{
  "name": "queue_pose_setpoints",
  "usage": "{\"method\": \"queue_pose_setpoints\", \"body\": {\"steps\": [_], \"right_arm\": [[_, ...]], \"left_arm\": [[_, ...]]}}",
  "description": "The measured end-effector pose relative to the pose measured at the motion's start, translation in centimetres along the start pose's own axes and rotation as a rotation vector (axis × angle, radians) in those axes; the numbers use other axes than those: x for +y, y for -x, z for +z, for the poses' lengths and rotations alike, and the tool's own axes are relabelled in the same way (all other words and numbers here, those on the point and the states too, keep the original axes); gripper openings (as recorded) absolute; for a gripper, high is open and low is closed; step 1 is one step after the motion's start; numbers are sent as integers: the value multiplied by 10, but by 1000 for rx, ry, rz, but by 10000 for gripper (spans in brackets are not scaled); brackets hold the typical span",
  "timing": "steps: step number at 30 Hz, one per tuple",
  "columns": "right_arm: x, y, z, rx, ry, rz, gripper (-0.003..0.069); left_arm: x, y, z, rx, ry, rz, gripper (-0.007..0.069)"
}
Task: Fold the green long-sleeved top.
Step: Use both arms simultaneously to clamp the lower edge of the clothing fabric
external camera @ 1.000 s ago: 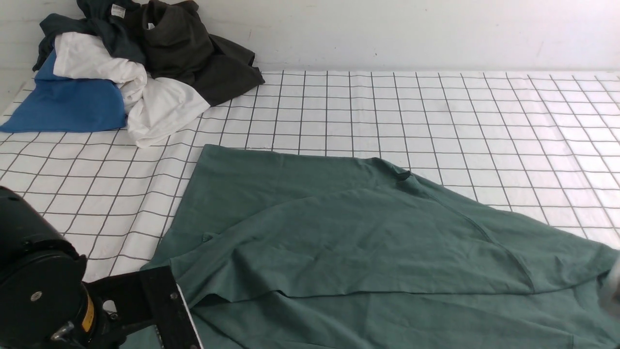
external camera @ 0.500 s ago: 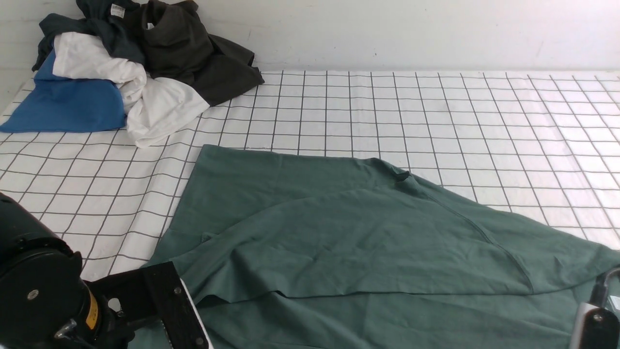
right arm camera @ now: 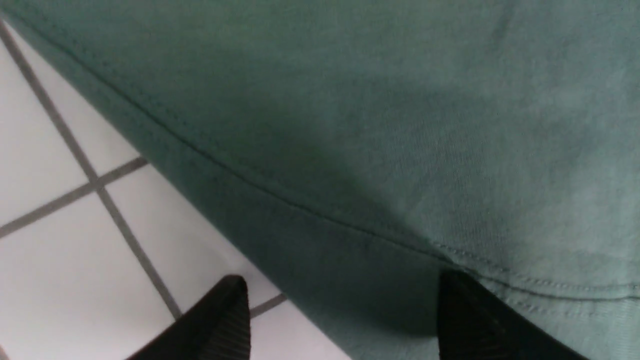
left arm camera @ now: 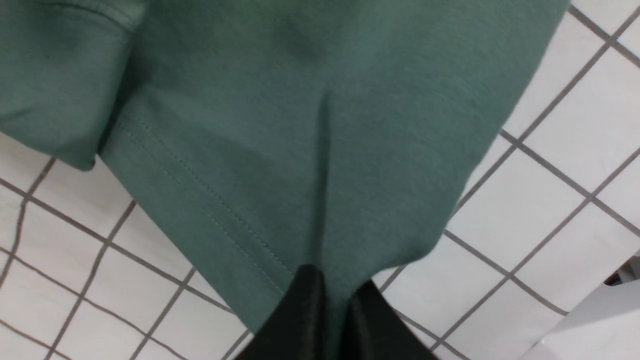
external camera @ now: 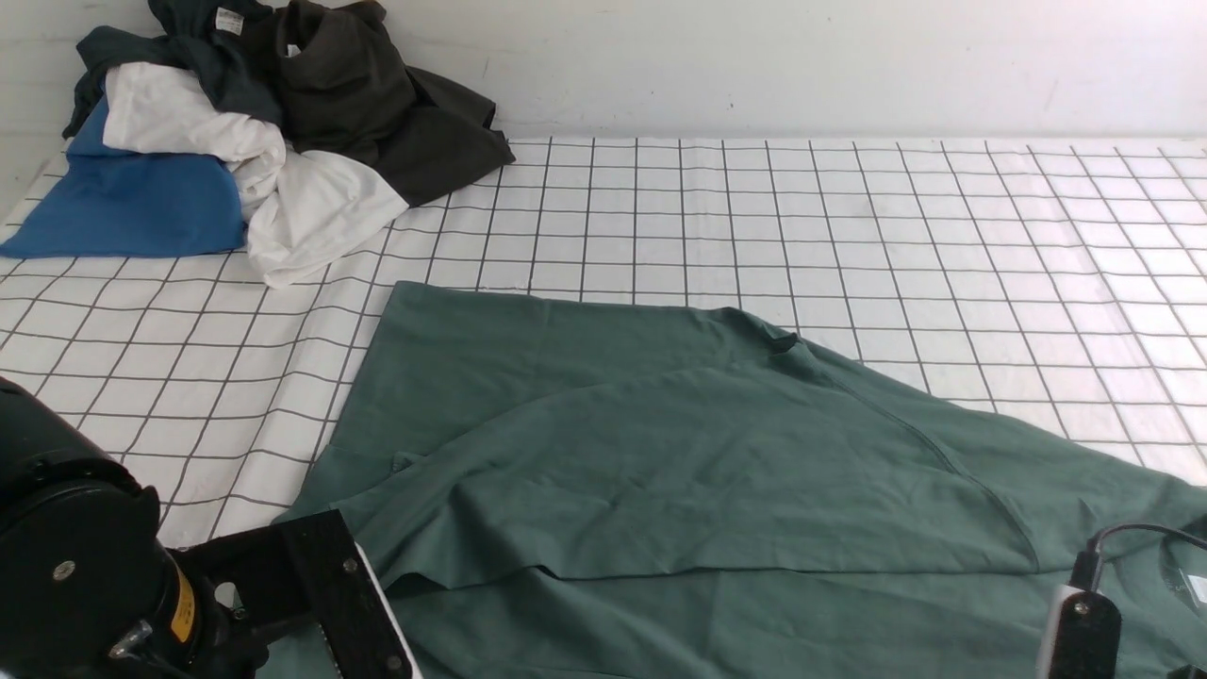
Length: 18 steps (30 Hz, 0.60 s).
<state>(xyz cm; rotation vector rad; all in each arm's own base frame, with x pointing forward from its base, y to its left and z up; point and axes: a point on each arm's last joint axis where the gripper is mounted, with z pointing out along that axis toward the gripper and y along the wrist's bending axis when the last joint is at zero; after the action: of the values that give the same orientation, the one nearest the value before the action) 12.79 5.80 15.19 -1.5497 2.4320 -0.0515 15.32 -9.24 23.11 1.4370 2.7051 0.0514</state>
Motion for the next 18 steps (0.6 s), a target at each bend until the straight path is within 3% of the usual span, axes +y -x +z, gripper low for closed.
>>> {"method": "queue_pose_setpoints", "body": {"steps": [3,6,14,18], "right_arm": [[-1,1,1,8,2,-8,454],[-2,2,3,17,6,-10,384],[-14,14,-4,3,-26,-13,59],[-22,22,-14,14,-32,-8,10]], "left_arm": [[0,0,0,-1,-2,2,13],[0,0,0,-2,-4,3,13],[-1,0,0,-3,-7,1,13],[-1,0,0,-2,-7,1,13]]}}
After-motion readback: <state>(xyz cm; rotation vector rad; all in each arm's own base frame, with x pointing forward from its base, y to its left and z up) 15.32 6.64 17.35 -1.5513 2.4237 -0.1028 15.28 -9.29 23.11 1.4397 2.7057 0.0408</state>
